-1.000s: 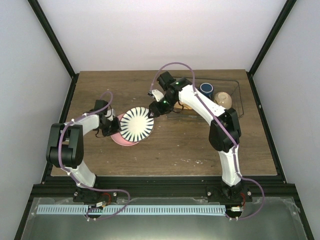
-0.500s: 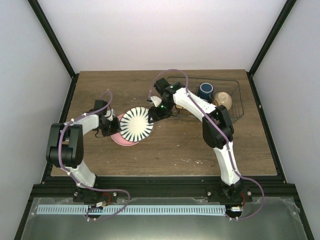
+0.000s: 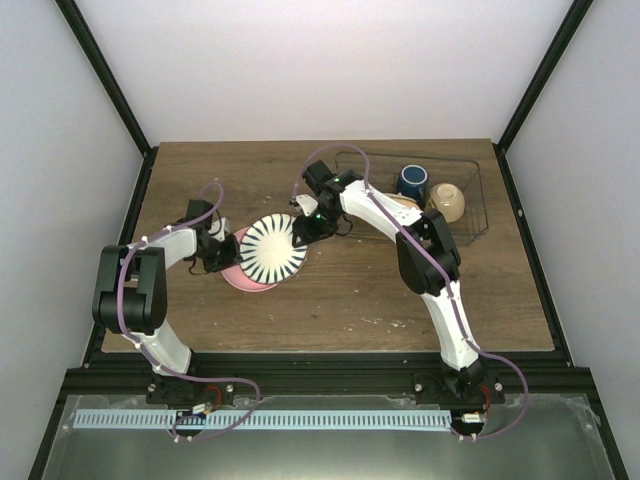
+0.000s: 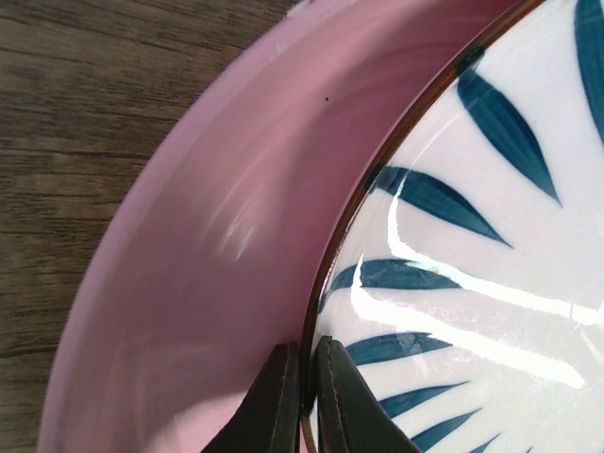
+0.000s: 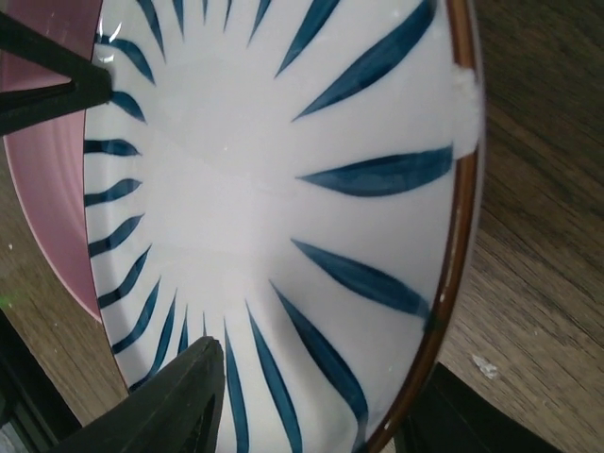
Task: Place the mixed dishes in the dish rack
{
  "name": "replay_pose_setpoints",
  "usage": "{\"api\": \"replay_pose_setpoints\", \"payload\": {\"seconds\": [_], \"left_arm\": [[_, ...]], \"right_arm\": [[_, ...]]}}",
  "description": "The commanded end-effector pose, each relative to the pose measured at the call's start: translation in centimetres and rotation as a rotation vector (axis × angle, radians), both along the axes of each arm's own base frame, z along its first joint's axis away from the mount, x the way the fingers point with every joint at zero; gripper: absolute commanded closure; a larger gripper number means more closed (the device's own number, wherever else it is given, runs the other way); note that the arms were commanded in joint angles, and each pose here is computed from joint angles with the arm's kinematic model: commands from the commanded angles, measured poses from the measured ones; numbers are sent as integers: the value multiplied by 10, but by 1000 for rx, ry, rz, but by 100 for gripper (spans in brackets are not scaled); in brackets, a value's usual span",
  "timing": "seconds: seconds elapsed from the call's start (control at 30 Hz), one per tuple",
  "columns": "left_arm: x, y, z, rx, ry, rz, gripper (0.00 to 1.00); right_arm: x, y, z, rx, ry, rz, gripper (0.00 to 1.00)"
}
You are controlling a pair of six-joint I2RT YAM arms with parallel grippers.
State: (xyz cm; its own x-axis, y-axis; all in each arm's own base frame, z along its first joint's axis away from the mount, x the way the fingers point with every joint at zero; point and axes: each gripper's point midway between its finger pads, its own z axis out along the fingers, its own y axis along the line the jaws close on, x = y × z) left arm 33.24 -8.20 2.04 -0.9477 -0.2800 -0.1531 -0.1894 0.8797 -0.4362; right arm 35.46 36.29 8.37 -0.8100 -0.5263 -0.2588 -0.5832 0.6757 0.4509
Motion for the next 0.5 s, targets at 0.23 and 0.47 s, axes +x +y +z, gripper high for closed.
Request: {"api": "replay_pose_setpoints", "payload": {"seconds": [0.23, 0.47], "left_arm": [[-5, 3, -25, 34, 51, 4, 100], [0, 3, -21, 28, 34, 7, 96]], "right_arm": [[1, 24, -9, 37, -26, 59, 76], [5, 25, 8, 41, -64, 75, 92]]}}
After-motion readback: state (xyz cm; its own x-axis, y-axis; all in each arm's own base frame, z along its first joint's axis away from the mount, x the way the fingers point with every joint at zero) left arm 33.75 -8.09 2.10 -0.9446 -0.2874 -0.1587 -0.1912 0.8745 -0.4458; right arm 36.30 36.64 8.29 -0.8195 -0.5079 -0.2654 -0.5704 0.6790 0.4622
